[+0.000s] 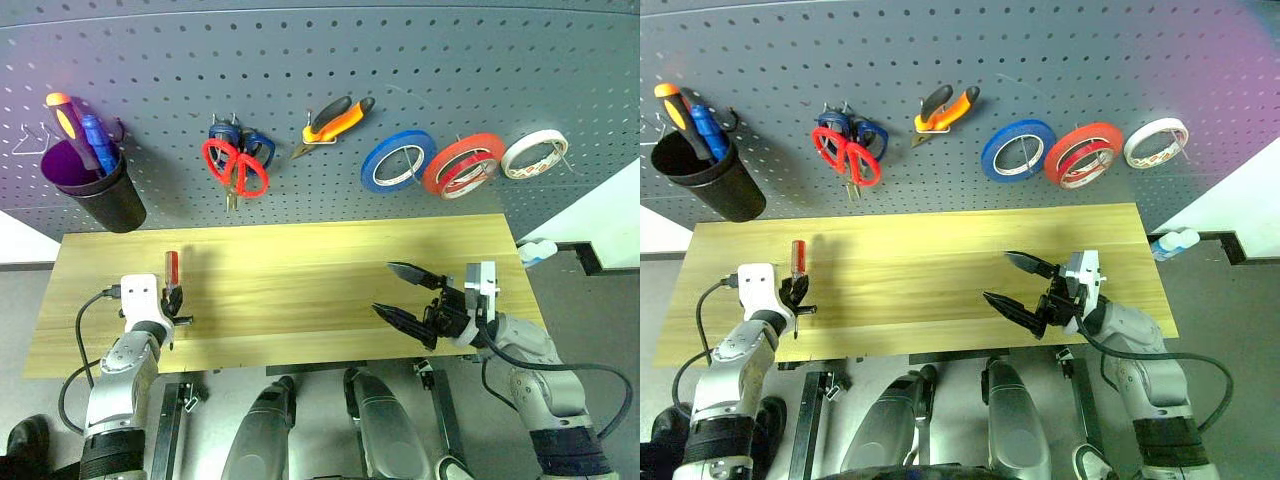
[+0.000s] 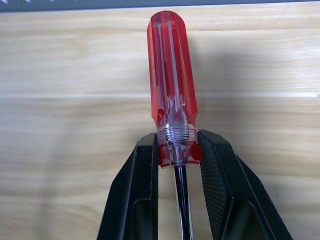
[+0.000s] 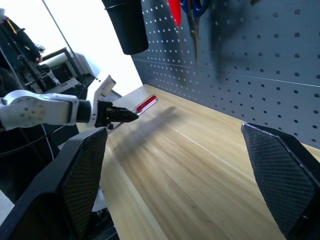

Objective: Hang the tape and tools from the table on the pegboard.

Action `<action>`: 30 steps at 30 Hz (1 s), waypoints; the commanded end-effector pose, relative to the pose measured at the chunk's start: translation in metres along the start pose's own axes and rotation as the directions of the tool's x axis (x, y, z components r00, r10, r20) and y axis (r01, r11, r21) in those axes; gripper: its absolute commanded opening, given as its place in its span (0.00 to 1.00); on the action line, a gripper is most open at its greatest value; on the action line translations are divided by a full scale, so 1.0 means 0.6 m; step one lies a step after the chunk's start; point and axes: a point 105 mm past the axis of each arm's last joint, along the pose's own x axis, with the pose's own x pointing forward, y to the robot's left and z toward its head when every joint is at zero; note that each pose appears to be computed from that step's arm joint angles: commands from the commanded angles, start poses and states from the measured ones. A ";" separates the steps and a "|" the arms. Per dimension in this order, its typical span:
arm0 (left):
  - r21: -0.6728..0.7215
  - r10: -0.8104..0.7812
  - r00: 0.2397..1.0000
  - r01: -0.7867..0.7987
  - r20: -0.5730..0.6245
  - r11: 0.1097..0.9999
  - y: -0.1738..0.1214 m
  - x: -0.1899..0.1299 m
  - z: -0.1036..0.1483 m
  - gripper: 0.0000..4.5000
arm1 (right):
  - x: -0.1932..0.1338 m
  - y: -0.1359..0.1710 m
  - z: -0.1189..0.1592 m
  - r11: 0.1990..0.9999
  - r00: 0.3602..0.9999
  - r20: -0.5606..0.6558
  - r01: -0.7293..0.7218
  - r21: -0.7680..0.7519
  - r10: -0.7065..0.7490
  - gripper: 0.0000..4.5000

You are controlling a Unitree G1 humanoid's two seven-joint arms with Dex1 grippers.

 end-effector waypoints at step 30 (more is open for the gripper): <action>0.191 -0.180 0.959 0.139 0.219 0.972 -0.070 -0.076 0.088 0.18 | 0.031 -0.003 0.013 0.970 0.965 0.104 -0.234 -0.063 0.240 1.00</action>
